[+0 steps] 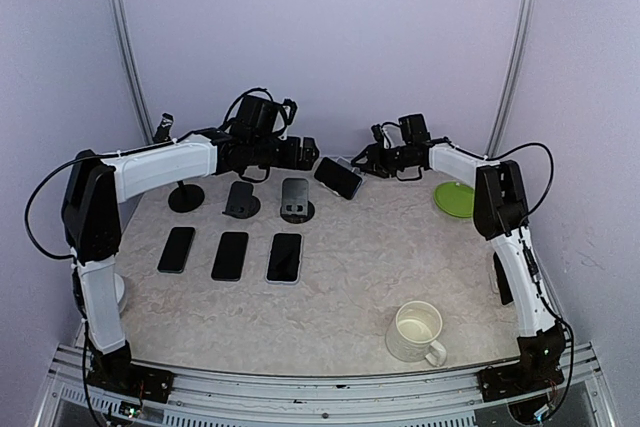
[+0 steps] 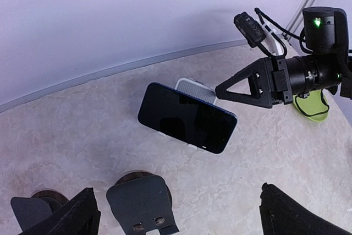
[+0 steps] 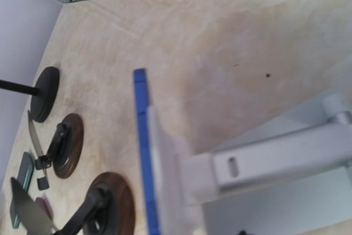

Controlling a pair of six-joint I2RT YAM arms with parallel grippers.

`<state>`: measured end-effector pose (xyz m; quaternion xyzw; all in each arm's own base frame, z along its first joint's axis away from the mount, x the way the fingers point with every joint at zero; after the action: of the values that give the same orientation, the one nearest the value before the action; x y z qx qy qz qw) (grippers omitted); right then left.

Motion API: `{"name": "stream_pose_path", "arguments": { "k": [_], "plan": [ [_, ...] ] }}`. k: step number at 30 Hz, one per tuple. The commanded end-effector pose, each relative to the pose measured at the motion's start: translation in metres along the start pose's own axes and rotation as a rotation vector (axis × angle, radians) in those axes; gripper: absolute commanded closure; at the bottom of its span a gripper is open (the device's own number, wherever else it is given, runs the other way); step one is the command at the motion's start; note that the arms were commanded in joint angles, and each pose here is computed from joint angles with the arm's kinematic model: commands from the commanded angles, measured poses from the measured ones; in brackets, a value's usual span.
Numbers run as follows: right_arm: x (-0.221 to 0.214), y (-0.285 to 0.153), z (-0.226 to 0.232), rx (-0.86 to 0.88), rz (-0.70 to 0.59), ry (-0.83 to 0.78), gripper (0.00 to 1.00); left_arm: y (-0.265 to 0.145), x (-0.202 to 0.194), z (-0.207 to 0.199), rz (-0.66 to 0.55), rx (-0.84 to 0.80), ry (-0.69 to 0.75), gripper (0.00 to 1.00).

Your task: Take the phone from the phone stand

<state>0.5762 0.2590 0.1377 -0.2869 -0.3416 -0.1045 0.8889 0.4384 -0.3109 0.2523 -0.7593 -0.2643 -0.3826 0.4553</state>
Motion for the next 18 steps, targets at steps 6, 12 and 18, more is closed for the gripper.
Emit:
{"name": "stream_pose_path", "arguments": {
  "k": [6, 12, 18],
  "plan": [
    [0.021, 0.006, -0.01, 0.074, -0.106, -0.008, 0.59, -0.006, 0.013, 0.008, -0.006, 0.038, 0.003, 0.01],
    [0.017, 0.014, -0.01, 0.112, -0.099, -0.004, 0.61, -0.003, 0.014, 0.016, -0.002, 0.063, -0.004, 0.01],
    [0.014, 0.021, -0.006, 0.109, -0.096, -0.006, 0.62, 0.002, 0.013, 0.018, 0.001, 0.076, 0.004, 0.01]
  ]
}}
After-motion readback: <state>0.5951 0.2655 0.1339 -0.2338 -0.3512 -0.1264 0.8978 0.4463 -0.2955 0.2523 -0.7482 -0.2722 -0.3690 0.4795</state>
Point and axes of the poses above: each gripper's point midway between its finger pads, its own y axis out along the fingers, its own z axis along the line the jaws close on, x = y × z, the point moved 6 cm from there along -y, back along the fingers, and after that the axes turned 9 degrees about -y, right-handed, at the moved point
